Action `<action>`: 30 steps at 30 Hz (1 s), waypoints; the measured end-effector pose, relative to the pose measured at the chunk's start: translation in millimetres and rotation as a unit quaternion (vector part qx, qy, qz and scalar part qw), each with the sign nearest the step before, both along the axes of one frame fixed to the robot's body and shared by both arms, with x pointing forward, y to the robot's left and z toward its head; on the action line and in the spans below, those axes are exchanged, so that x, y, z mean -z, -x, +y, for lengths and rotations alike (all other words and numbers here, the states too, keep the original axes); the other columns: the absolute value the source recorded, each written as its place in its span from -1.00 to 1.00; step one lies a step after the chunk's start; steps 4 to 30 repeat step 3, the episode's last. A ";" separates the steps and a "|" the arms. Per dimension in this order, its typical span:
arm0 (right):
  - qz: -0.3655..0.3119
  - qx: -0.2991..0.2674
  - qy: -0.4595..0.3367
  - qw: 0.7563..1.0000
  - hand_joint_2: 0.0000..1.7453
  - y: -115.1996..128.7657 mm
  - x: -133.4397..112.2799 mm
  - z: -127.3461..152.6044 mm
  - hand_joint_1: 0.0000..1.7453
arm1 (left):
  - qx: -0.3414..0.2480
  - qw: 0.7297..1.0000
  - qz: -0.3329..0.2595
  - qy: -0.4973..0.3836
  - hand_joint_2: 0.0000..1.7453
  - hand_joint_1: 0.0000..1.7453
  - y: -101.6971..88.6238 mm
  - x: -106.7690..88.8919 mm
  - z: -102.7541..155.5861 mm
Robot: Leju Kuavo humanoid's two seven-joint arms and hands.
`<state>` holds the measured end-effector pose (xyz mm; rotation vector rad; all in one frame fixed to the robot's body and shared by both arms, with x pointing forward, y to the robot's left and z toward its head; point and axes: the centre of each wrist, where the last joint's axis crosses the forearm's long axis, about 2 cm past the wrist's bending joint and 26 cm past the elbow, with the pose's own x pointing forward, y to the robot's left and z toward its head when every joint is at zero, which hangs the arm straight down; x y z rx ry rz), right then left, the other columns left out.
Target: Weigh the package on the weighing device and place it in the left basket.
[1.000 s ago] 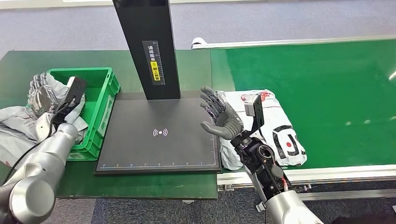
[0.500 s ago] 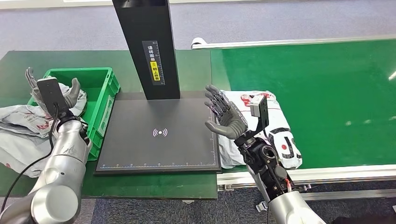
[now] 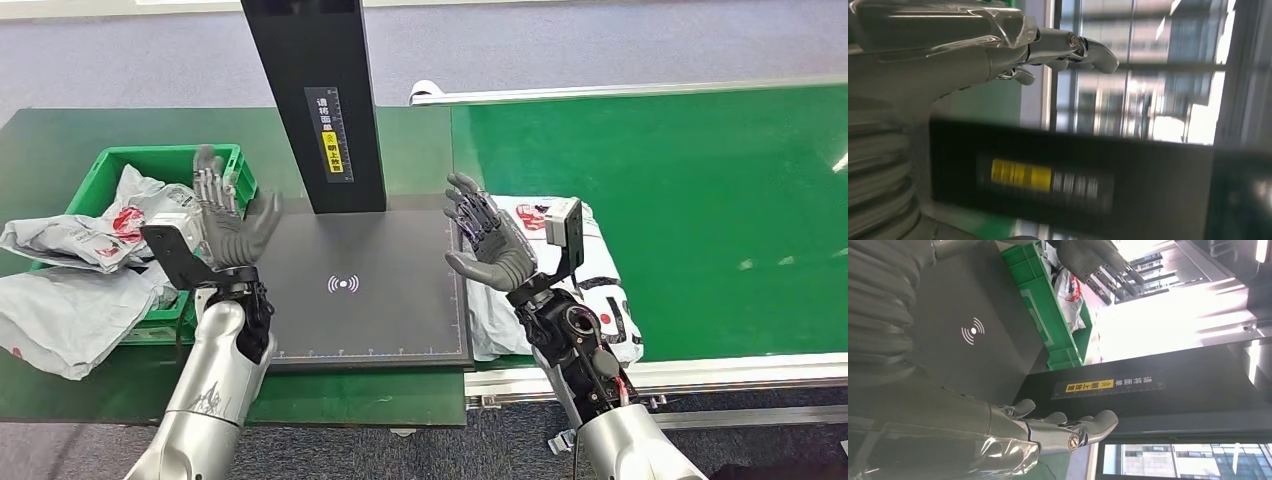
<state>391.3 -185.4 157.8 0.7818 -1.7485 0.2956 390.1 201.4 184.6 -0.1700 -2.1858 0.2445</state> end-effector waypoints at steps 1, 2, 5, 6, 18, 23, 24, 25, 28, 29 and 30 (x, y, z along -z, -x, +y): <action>0.000 0.001 0.001 1.000 1.00 -0.1 0.0 -0.5 -1.00 | 0.030 1.000 0.000 -0.002 1.00 -1.00 4.9 0.5 -7.6; 0.001 0.001 0.002 1.000 1.00 -0.3 0.0 -1.0 -1.00 | 0.056 0.998 0.000 -0.003 1.00 -1.00 10.0 1.6 -14.8; 0.002 0.002 0.003 1.000 1.00 -0.4 -0.1 -1.3 -1.00 | 0.069 0.998 0.000 -0.004 1.00 -1.00 12.7 2.1 -18.6; 0.002 0.002 0.003 1.000 1.00 -0.4 -0.1 -1.3 -1.00 | 0.069 0.998 0.000 -0.004 1.00 -1.00 12.7 2.1 -18.6; 0.002 0.002 0.003 1.000 1.00 -0.4 -0.1 -1.3 -1.00 | 0.069 0.998 0.000 -0.004 1.00 -1.00 12.7 2.1 -18.6; 0.002 0.002 0.003 1.000 1.00 -0.4 -0.1 -1.3 -1.00 | 0.069 0.998 0.000 -0.004 1.00 -1.00 12.7 2.1 -18.6; 0.002 0.002 0.003 1.000 1.00 -0.4 -0.1 -1.3 -1.00 | 0.069 0.998 0.000 -0.004 1.00 -1.00 12.7 2.1 -18.6; 0.002 0.002 0.003 1.000 1.00 -0.4 -0.1 -1.3 -1.00 | 0.069 0.998 0.000 -0.004 1.00 -1.00 12.7 2.1 -18.6; 0.002 0.002 0.003 1.000 1.00 -0.4 -0.1 -1.3 -1.00 | 0.069 0.998 0.000 -0.004 1.00 -1.00 12.7 2.1 -18.6; 0.002 0.002 0.003 1.000 1.00 -0.4 -0.1 -1.3 -1.00 | 0.069 0.998 0.000 -0.004 1.00 -1.00 12.7 2.1 -18.6; 0.002 0.002 0.003 1.000 1.00 -0.4 -0.1 -1.3 -1.00 | 0.069 0.998 0.000 -0.004 1.00 -1.00 12.7 2.1 -18.6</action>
